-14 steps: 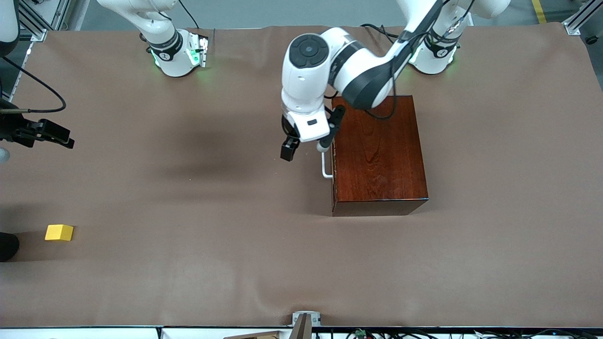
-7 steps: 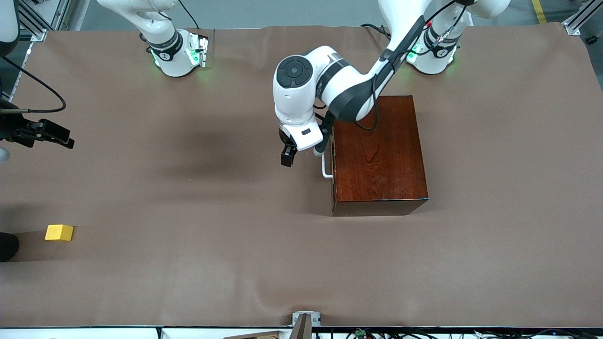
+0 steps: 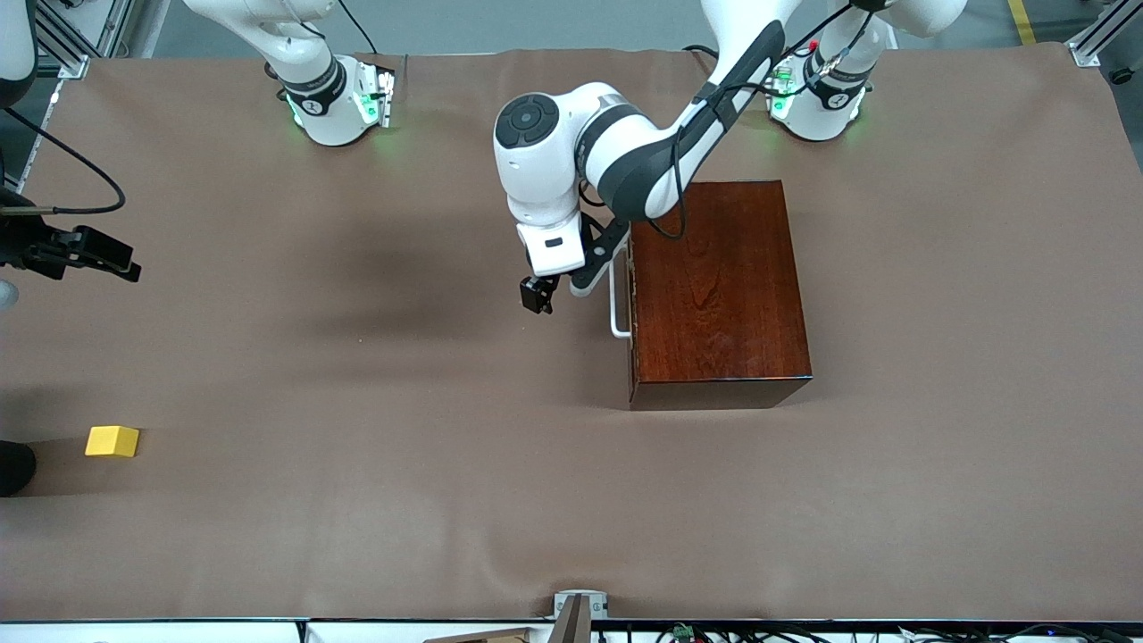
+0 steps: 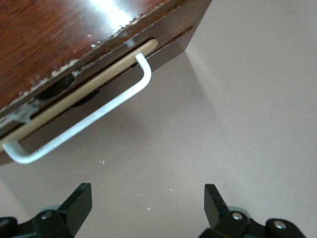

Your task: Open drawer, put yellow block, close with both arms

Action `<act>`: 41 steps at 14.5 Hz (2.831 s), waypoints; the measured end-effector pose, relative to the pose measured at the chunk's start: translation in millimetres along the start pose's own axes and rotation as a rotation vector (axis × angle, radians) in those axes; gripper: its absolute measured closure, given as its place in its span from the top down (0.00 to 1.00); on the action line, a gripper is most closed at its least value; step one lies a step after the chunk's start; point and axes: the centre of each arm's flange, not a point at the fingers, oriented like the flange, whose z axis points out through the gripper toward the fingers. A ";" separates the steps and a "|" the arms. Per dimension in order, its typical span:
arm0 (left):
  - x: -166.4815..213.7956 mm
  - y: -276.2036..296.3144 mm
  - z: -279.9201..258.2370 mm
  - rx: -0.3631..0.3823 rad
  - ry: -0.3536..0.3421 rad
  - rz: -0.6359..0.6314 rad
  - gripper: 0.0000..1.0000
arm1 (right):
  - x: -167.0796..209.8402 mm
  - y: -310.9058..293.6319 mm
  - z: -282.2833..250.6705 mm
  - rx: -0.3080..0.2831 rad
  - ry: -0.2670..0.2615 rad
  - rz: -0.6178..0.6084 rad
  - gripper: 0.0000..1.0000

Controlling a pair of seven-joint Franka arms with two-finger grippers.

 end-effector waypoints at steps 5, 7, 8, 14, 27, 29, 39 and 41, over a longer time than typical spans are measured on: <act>-4.5 -1.6 24.8 0.035 0.003 0.184 1.00 | 0.0 0.1 0.4 0.000 -0.001 0.001 1.00; -5.7 -2.0 28.8 0.040 0.001 0.275 1.00 | 0.0 0.1 0.5 0.000 -0.001 0.001 1.00; -5.8 -2.2 29.2 0.042 0.000 0.323 1.00 | 0.0 0.1 0.6 0.000 -0.001 0.002 1.00; 12.2 -7.3 37.3 0.129 0.000 0.657 1.00 | -0.1 0.1 1.2 0.000 -0.003 0.002 1.00; 7.7 -14.3 75.3 0.205 -0.012 0.742 1.00 | -0.2 0.2 1.4 0.000 -0.003 0.004 1.00; 7.3 -14.5 75.3 0.206 -0.017 0.793 1.00 | -0.2 0.2 1.5 0.000 -0.004 0.004 1.00; -0.6 -16.5 75.9 0.206 -0.025 0.868 1.00 | -0.2 0.2 1.6 0.000 -0.004 0.004 1.00; -2.3 -16.1 75.2 0.200 -0.024 0.870 1.00 | -0.2 0.2 1.8 0.000 -0.004 0.004 1.00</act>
